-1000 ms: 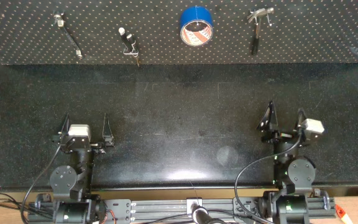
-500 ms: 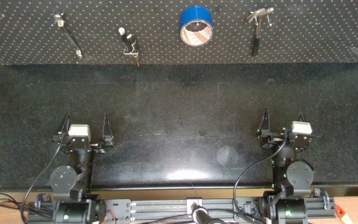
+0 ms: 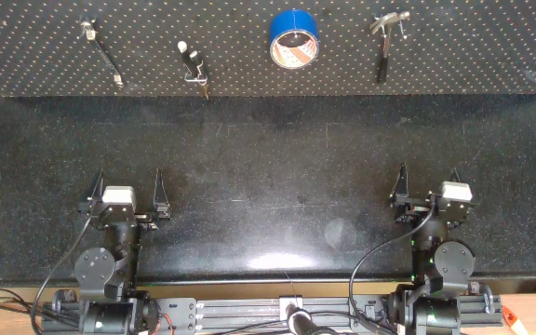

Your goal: Place Tools Onto Pegboard

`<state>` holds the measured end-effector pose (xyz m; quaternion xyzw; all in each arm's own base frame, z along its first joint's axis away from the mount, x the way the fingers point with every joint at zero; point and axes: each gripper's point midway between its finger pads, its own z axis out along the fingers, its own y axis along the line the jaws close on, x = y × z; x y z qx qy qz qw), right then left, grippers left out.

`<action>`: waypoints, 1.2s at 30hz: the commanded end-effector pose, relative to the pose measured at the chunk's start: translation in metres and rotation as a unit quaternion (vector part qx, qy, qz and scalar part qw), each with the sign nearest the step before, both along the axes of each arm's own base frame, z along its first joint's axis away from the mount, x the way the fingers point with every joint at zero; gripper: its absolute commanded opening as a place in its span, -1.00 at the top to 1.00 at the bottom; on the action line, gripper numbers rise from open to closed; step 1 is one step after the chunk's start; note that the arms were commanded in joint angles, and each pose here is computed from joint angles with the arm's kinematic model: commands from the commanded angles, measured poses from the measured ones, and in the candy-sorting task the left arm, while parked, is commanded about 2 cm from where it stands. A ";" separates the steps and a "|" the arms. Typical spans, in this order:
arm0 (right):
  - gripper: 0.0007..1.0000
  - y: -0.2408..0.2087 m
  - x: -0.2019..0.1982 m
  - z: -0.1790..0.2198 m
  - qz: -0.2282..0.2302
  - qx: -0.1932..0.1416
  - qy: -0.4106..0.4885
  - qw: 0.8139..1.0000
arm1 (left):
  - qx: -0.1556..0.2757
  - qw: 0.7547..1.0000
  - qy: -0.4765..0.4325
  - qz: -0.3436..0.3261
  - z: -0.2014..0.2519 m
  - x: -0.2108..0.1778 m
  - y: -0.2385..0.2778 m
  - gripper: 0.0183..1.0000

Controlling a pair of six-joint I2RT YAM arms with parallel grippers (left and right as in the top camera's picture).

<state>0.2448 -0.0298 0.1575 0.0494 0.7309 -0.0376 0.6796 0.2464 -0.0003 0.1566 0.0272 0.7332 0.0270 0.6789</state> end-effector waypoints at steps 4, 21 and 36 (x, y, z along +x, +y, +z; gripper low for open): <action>-0.86 -0.001 -0.001 0.000 0.004 0.004 -0.003 1.000 | 0.005 1.000 0.000 -0.009 -0.001 0.000 -0.003 -1.00; -0.86 0.017 0.001 0.000 0.035 -0.024 -0.001 0.999 | 0.005 1.000 0.000 -0.009 -0.001 0.000 -0.003 -0.99; -0.86 0.019 0.001 0.000 0.038 -0.023 -0.001 0.999 | 0.005 1.000 0.000 -0.009 -0.001 0.000 -0.003 -0.99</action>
